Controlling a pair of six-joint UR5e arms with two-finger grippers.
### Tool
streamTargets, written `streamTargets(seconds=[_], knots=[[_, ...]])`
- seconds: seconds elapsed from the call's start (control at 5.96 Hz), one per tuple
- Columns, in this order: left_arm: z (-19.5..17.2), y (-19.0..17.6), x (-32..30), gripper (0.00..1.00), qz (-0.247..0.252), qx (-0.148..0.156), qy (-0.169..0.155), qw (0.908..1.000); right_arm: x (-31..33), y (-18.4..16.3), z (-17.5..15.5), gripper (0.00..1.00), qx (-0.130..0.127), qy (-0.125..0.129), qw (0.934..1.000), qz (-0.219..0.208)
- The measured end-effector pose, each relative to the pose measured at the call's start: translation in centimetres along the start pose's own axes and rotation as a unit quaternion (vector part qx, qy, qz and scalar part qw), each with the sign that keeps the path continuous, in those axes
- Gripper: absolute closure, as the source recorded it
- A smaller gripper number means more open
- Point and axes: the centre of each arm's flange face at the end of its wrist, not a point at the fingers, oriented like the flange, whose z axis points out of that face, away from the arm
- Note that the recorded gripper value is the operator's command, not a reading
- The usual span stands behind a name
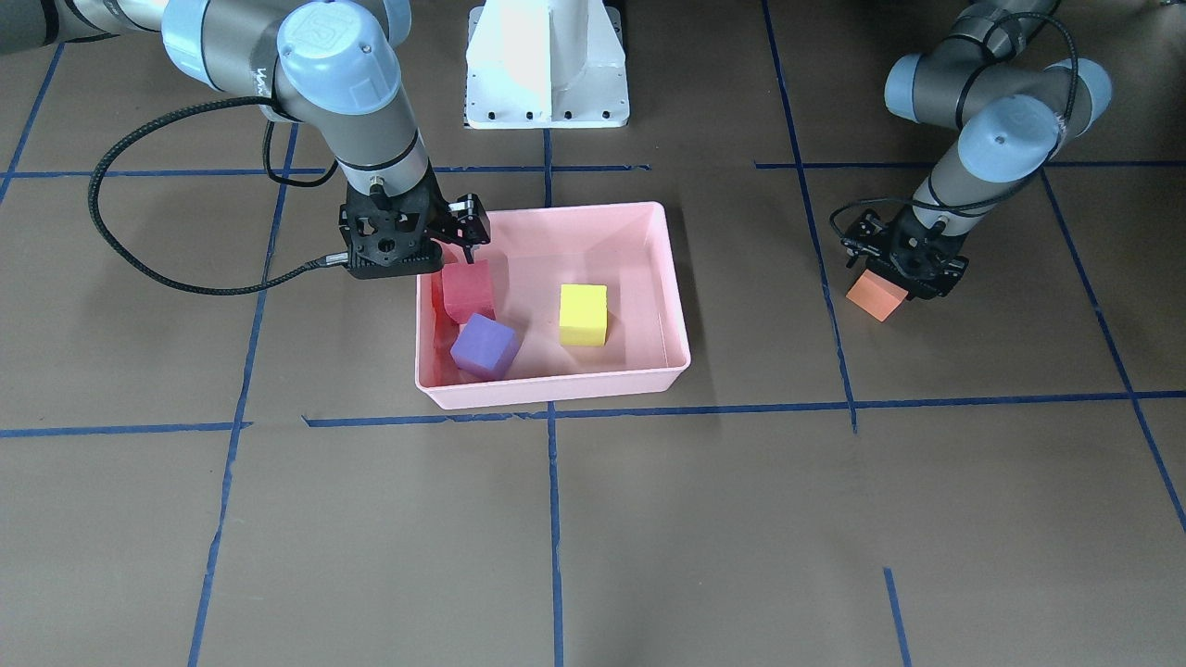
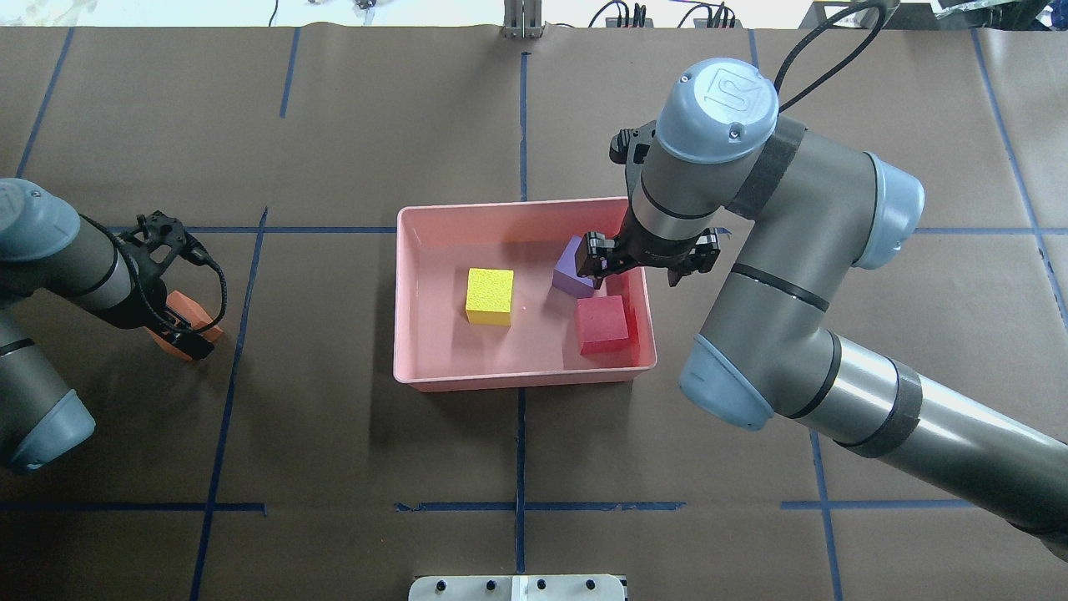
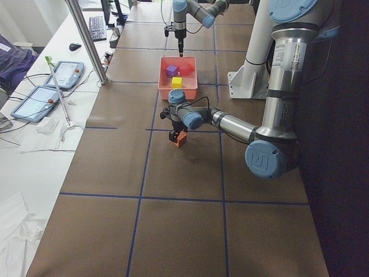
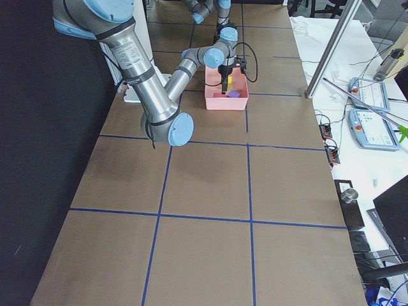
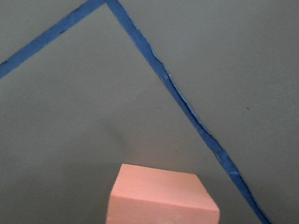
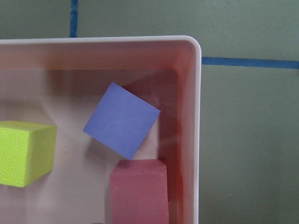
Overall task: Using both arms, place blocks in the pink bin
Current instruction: 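Close the left gripper on the orange cube and lift it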
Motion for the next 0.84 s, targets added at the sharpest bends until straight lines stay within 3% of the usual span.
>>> streamTargets(seconds=[0.17,0.34,0.84], knots=[[0.6,-0.8,0.2,0.43,0.001,-0.003,0.001,1.0,0.0,0.0,0.0,0.0,0.0,0.0,1.0,0.0],[1.0,-1.1,0.3,0.47,0.002,-0.005,0.001,1.0,0.0,0.0,0.0,0.0,0.0,0.0,1.0,0.0],[-1.2,-2.2,0.8,0.46,-0.001,0.006,0.001,1.0,-0.1,0.4,-0.7,0.0,0.004,-0.006,1.0,-0.003]])
